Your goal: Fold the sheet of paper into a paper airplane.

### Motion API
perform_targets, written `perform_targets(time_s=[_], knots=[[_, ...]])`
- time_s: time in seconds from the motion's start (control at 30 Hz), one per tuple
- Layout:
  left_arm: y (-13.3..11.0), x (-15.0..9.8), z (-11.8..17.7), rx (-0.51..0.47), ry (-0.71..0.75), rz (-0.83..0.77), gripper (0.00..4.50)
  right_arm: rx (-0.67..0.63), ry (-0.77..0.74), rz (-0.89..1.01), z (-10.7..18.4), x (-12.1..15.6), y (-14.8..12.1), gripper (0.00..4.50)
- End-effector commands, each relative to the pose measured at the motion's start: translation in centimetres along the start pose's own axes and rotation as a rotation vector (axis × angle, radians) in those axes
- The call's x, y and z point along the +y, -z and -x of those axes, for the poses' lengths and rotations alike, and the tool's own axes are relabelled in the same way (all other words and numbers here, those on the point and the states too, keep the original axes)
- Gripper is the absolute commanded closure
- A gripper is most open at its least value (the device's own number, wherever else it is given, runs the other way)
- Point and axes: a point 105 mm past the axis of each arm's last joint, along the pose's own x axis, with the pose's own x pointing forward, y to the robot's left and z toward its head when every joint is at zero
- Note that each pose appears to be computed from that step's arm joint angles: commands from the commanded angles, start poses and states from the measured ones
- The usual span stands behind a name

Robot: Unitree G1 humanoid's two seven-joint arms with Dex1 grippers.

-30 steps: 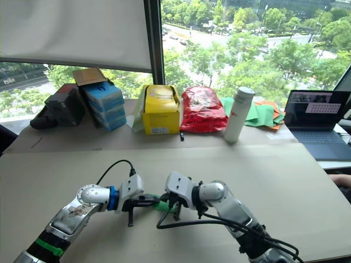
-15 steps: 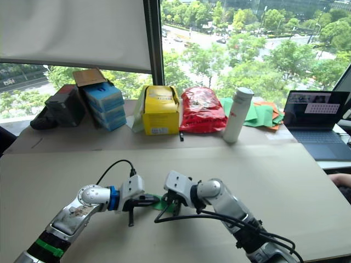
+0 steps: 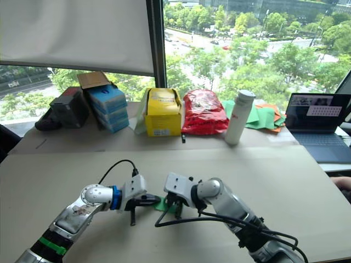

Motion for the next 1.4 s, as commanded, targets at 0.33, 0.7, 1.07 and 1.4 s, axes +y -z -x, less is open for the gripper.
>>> perform_targets(time_s=[0.33, 0.7, 1.07, 1.4], knots=[[2.4, -0.1, 0.1, 0.103, -0.012, 0.034, 4.5, 0.279, 0.0, -0.175, 2.0, 1.5, 8.4, 4.46], [2.3, -0.1, -0.2, 0.102, -0.009, 0.032, 4.5, 0.306, 0.019, -0.178, 4.2, 2.4, 8.8, 4.46], [2.4, -0.1, -0.2, 0.102, -0.005, 0.033, 4.5, 0.341, 0.07, -0.157, 6.3, 2.1, 9.2, 4.46], [2.3, -0.1, -0.3, 0.1, 0.001, 0.033, 4.5, 0.277, 0.158, -0.101, 7.7, -0.4, 7.0, 4.46]])
